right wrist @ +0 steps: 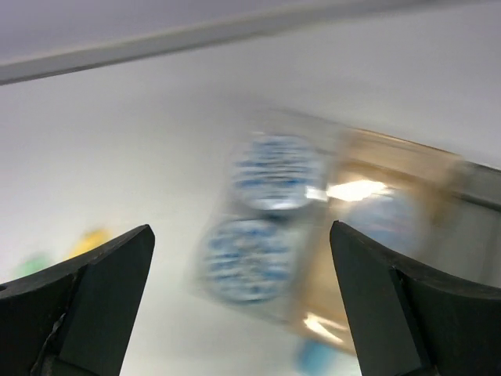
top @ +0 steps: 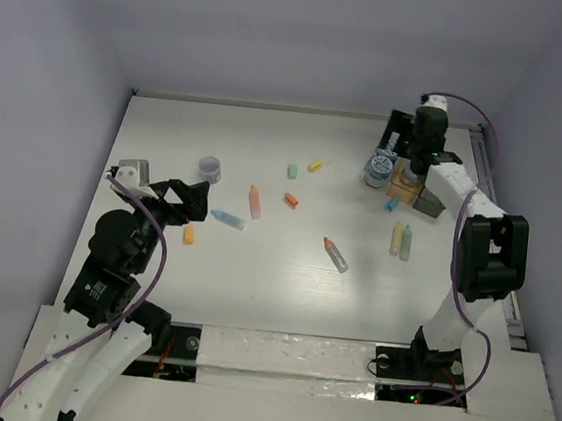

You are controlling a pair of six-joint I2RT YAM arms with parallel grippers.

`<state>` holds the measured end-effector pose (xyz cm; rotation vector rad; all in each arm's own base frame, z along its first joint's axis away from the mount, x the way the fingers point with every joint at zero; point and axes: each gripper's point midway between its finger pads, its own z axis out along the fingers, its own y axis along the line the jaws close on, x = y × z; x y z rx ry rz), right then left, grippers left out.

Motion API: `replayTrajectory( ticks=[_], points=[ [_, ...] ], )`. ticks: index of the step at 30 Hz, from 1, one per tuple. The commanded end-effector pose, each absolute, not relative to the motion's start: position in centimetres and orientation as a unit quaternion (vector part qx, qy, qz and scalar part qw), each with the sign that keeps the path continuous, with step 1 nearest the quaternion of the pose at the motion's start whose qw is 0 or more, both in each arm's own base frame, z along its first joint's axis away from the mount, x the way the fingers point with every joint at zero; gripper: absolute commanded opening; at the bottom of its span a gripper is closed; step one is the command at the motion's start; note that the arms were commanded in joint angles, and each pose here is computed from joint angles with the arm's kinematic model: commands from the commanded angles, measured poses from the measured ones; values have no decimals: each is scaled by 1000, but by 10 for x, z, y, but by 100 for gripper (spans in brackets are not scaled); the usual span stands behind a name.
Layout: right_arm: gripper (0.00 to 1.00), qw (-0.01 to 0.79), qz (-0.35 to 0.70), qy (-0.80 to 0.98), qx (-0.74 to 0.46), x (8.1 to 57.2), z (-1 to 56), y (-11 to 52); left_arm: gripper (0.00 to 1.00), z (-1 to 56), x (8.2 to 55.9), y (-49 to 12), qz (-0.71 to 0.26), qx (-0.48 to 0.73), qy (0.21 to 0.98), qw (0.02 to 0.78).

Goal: Sort the stationery into containers
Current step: Place the stationery in the storage box, then pick up the stationery from the center of the board.

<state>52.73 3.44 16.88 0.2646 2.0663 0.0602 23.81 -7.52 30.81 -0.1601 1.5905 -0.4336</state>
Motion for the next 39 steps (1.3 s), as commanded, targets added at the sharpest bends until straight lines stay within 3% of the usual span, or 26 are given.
replayTrajectory(
  ticks=[1, 6, 7, 8, 11, 12, 15, 18, 25, 39],
  points=[
    [100, 562, 153, 812, -48, 511, 226, 183, 99, 306, 248, -75, -188, -76, 710, 674],
    [100, 525, 269, 787, -181, 472, 223, 332, 99, 302, 252, -70, -178, -89, 716, 669],
    [100, 499, 277, 794, -208, 460, 198, 366, 99, 303, 252, -66, -173, -95, 714, 672],
    [100, 510, 287, 781, -218, 461, 214, 388, 99, 303, 252, -66, -173, -96, 714, 671],
    [100, 472, 283, 791, -266, 442, 172, 445, 99, 304, 253, -62, -169, -101, 712, 674],
    [100, 488, 287, 780, -267, 447, 187, 461, 99, 304, 253, -62, -168, -101, 712, 674],
    [100, 459, 277, 799, -273, 448, 156, 494, 99, 305, 252, -60, -165, -104, 711, 676],
    [100, 441, 259, 816, -271, 453, 116, 511, 99, 306, 251, -62, -170, -98, 710, 676],
    [100, 433, 287, 817, -250, 465, 82, 543, 99, 309, 250, -62, -172, -99, 707, 678],
    [95, 487, 336, 779, -209, 478, 91, 576, 99, 307, 250, -68, -182, -89, 710, 675]
  ],
)
